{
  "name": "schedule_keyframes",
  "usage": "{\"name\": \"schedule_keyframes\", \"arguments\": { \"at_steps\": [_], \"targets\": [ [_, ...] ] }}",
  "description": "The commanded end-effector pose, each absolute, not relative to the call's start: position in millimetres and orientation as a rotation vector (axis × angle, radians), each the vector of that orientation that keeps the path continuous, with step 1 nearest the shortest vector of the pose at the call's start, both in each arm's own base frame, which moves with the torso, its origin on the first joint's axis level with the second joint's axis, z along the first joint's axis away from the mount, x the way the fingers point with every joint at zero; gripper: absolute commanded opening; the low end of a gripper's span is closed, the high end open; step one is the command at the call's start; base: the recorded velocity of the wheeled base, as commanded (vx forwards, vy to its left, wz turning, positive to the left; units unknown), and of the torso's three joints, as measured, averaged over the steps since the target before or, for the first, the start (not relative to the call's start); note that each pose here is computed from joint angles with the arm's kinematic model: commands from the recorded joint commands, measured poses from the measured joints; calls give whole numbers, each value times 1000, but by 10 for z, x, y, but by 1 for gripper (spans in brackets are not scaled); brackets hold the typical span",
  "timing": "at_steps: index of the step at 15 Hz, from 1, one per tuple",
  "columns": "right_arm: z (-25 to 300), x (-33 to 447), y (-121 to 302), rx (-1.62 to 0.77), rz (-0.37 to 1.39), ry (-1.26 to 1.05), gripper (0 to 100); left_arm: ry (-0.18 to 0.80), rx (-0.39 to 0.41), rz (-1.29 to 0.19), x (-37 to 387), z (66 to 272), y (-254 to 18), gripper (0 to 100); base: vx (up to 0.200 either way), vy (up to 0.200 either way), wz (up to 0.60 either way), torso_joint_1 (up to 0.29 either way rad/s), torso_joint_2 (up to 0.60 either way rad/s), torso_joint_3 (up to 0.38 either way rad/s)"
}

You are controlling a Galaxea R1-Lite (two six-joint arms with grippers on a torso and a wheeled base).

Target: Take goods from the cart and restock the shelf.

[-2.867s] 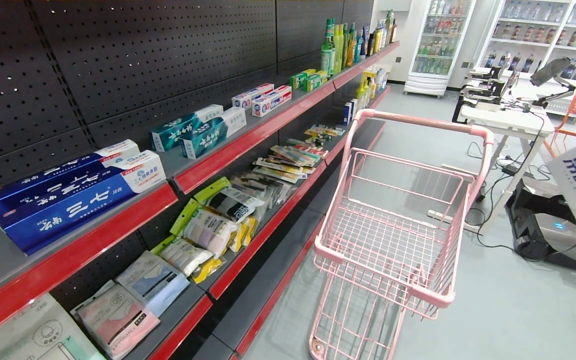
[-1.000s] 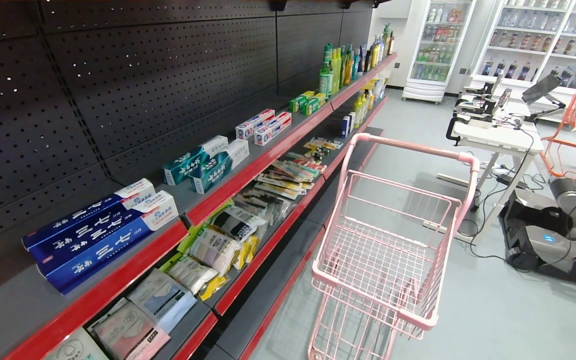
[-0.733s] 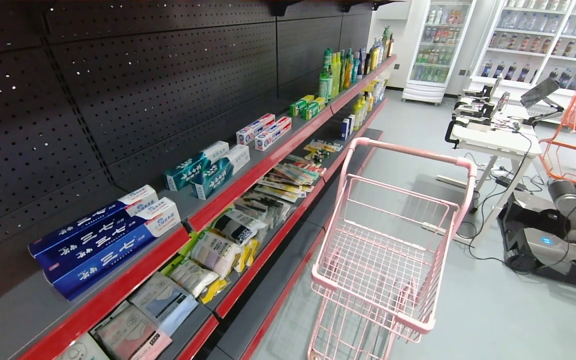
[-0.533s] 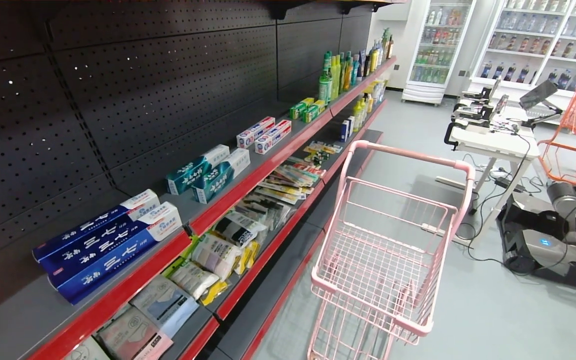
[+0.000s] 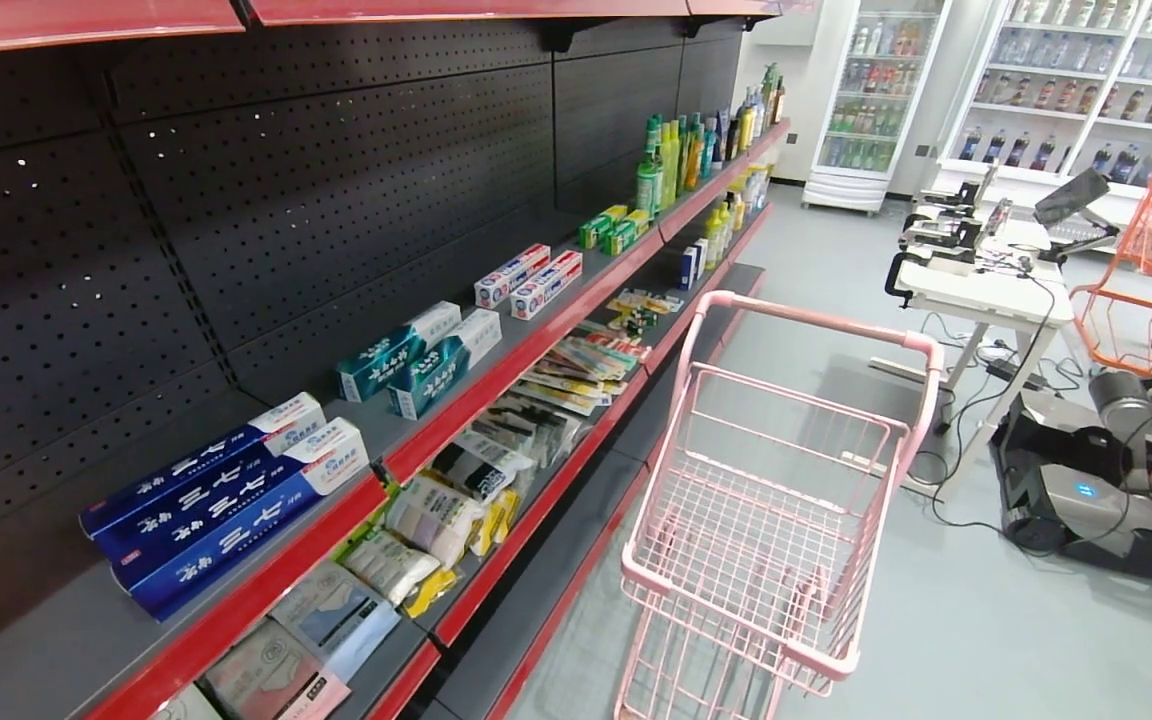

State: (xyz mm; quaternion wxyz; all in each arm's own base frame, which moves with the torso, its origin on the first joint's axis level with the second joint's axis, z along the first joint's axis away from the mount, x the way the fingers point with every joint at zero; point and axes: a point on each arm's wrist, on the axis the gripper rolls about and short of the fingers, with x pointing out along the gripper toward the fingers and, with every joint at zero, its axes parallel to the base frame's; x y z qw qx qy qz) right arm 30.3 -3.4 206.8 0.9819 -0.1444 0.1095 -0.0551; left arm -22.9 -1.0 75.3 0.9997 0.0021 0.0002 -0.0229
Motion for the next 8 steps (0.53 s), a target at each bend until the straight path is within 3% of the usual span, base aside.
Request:
{"name": "schedule_keyframes", "arguments": {
  "at_steps": [1,8],
  "targets": [
    [2056,315,-34,-292,-110,229,0,1,5,-46,-228,753,-10,100,0,0,600,2,-2,2],
    [2048,340,-35,-292,-106,242,0,1,5,-46,-228,753,-10,100,0,0,600,6,4,1]
  ]
}}
